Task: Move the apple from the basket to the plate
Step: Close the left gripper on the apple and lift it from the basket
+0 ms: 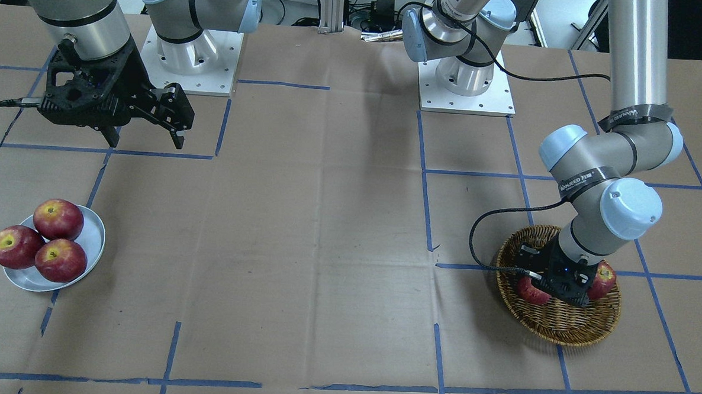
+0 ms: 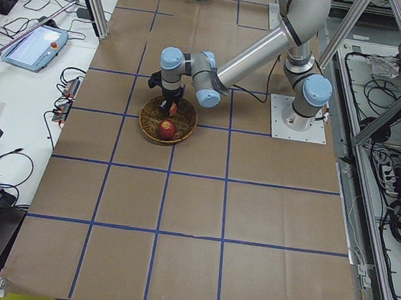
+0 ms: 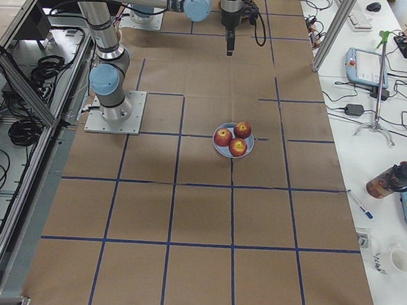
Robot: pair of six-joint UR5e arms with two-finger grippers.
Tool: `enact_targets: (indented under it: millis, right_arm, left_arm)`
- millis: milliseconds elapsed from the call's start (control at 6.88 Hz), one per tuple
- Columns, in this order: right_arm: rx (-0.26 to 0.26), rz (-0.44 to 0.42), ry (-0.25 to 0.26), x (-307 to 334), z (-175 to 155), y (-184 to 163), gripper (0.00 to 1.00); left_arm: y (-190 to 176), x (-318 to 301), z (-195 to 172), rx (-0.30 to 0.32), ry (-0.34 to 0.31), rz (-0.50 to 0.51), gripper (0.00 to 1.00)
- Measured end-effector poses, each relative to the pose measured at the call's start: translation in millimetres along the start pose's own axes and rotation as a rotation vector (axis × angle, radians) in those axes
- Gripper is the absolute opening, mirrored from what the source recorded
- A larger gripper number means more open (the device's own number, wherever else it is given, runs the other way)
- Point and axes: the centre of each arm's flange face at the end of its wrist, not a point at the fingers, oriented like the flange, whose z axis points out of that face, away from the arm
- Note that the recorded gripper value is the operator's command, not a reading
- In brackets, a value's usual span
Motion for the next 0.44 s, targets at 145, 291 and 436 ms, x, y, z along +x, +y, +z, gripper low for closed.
enact_targets:
  millis: [145,291,436]
  right_arm:
    - [0.001,0.0,0.0,0,0,0,1.0]
    - [0.002,0.0,0.0,0,0,0,1.0]
    - [0.002,0.0,-0.001,0,0,0,1.0]
  left_arm:
    - [-3,1,-9,0.009,-0.01,-0.004,0.47]
    - [-9,6,-30,0.019,-0.016,-0.035,0.47]
    - [-20,21,-59,0.027,-0.012,-0.093,0.47]
